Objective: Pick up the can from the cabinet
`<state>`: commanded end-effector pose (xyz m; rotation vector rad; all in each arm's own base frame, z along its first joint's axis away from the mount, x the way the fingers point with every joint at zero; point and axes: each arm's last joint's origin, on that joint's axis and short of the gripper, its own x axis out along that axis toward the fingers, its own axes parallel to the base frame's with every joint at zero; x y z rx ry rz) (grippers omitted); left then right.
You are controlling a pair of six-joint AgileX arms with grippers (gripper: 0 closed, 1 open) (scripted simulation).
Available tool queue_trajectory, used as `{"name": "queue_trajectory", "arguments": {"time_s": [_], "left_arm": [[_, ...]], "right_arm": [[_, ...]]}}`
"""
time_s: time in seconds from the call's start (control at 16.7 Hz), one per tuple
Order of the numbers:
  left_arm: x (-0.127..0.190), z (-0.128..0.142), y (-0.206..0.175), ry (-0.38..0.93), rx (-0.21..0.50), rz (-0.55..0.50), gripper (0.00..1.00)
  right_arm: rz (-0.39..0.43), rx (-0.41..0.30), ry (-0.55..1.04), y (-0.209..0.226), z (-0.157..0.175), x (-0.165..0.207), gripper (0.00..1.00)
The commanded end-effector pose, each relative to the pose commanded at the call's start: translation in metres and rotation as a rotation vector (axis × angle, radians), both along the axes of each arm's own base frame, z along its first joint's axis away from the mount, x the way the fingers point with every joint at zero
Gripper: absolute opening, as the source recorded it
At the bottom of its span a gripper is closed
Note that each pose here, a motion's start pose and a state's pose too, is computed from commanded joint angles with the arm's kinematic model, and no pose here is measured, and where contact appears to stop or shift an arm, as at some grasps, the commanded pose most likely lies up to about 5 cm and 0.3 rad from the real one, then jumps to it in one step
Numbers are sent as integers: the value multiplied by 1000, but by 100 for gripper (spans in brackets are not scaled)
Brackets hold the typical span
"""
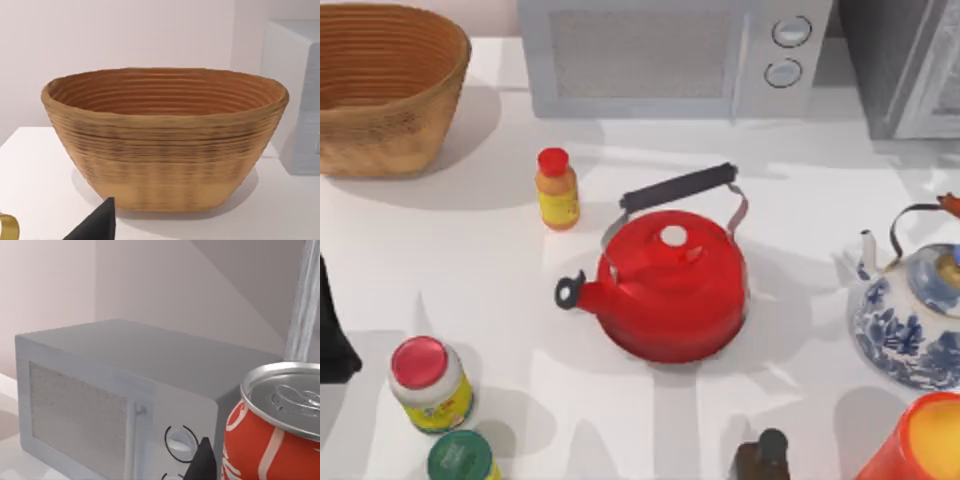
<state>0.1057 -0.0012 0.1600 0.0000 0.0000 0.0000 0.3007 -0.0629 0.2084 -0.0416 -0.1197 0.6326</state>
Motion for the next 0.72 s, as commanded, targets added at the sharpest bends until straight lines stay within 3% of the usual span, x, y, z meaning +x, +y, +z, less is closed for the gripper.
{"name": "queue_trajectory", "arguments": {"time_s": [0.72], "left_arm": [[0,0,0,0,0,0,100]], "right_arm": [[121,-12,70,-16,-103,46,0]]}}
